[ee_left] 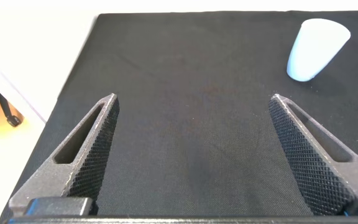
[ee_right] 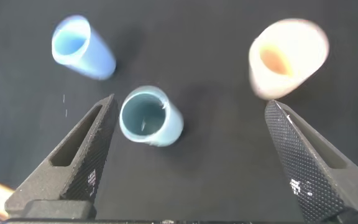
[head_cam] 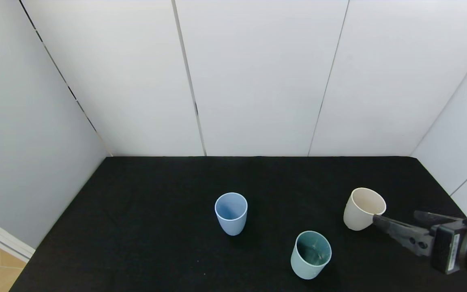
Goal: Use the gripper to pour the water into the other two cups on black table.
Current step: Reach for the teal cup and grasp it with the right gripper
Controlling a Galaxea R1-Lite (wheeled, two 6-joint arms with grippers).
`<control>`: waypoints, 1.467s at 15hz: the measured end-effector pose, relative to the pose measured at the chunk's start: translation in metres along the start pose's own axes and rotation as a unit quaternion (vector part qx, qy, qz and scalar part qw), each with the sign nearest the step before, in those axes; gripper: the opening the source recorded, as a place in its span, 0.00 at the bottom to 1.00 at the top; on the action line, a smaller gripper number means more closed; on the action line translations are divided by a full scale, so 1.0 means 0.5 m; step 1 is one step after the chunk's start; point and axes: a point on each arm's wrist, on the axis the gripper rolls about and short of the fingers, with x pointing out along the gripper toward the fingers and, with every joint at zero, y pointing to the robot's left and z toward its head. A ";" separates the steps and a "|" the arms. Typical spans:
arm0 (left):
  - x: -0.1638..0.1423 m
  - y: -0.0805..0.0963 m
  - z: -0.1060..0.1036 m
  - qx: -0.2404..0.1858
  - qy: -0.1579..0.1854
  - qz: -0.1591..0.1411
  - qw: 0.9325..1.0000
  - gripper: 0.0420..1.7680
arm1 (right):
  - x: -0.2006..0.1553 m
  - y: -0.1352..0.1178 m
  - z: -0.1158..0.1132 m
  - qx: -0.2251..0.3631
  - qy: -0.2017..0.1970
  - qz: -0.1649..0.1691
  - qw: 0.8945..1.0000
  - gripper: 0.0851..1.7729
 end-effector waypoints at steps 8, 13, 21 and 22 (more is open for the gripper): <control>0.000 0.000 0.000 0.000 0.000 0.000 1.000 0.97 | 0.080 0.039 -0.107 -0.025 0.081 0.023 0.996 0.96; 0.000 0.000 0.000 0.000 0.000 0.000 1.000 0.97 | 0.123 0.073 -0.166 -0.047 0.099 -0.004 0.994 0.96; 0.000 0.000 0.000 0.000 0.000 0.000 1.000 0.97 | 0.209 0.098 -0.217 -0.075 0.102 0.004 0.992 0.96; 0.000 0.000 0.000 0.000 0.000 0.000 1.000 0.97 | 0.219 0.098 -0.220 -0.079 0.101 0.003 0.992 0.96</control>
